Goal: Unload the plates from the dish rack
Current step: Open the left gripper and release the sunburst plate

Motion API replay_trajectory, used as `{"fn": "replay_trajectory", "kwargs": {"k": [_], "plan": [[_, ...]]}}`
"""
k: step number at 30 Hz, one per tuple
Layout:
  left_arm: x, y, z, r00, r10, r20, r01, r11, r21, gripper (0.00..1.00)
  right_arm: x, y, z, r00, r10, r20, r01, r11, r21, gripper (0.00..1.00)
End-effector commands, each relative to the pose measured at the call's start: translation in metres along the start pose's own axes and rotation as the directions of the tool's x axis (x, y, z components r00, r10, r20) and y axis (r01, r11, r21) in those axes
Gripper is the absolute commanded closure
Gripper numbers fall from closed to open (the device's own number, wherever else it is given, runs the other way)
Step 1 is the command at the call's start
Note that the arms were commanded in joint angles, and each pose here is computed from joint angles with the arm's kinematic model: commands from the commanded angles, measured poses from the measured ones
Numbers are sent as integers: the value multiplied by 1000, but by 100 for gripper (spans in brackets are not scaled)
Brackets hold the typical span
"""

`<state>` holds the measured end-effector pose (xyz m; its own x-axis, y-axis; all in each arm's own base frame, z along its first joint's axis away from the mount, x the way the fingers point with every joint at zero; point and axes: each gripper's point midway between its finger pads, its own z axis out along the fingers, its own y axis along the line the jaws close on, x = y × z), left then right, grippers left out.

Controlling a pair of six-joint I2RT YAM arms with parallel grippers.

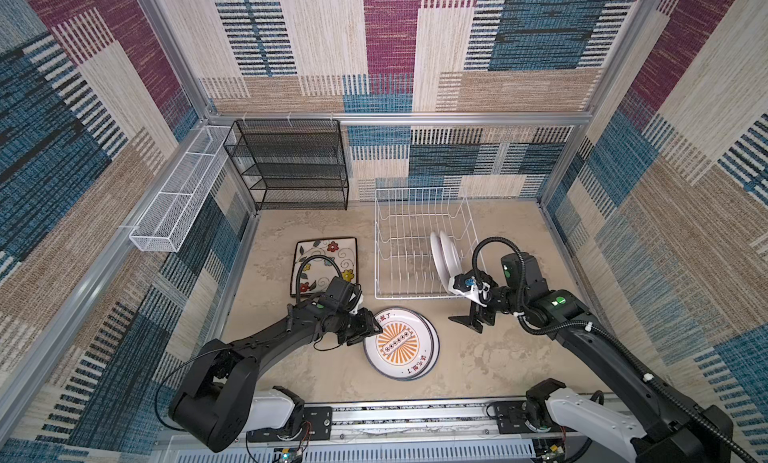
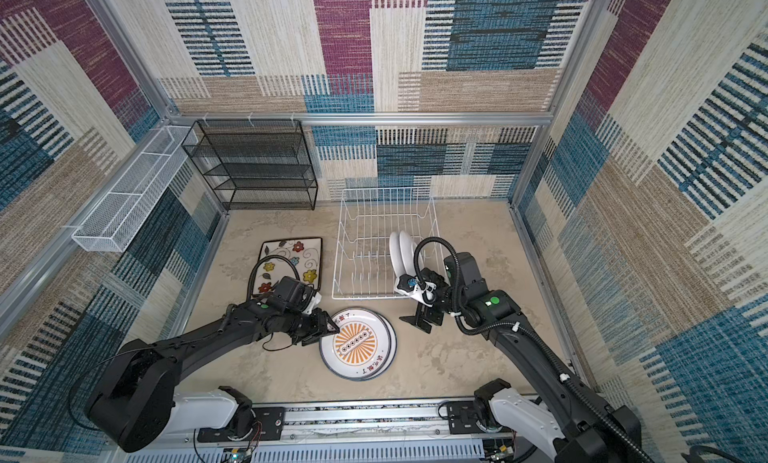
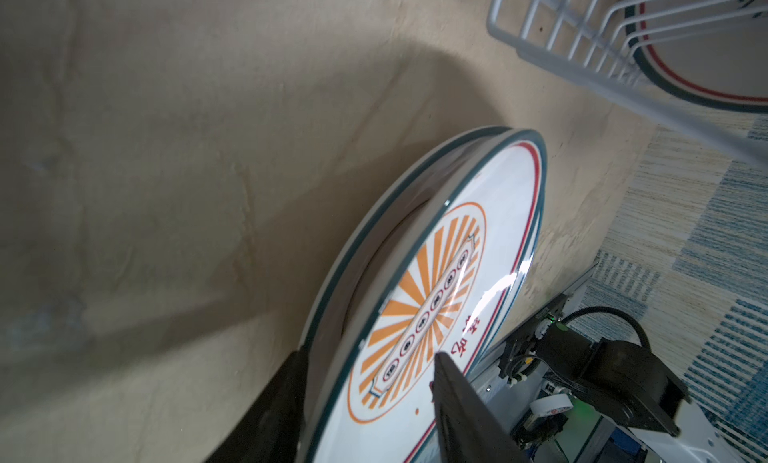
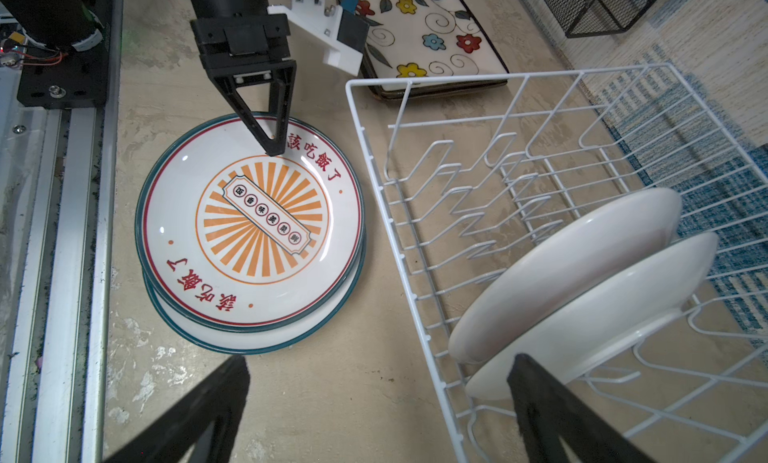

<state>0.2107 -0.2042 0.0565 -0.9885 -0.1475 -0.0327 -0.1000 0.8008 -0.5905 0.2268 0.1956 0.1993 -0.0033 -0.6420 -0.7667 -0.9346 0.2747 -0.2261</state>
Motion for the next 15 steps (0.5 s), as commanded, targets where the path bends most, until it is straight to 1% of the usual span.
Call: {"fn": "replay_trajectory", "kwargs": {"k": [1,4,11,15], "plan": [[3,16,-2,1000,7,-9,-8,996,-93,48,-4,-5,0,1000,-3,16,2,1000,22,0],[3,19,-2,1000,1,-10,-2,993,-117,47,-3,-3,-1,1000,-1,20,1,1000,20,0],[-1,16,-8,1000,0,7,1,992,-125,45,-4,-4,-2,1000,-5,24,4,1000,28,0],[-5,14,-18,999,4,36,1,989,-147,41,-5,-3,-3,1000,-7,26,7,1000,31,0]]}}
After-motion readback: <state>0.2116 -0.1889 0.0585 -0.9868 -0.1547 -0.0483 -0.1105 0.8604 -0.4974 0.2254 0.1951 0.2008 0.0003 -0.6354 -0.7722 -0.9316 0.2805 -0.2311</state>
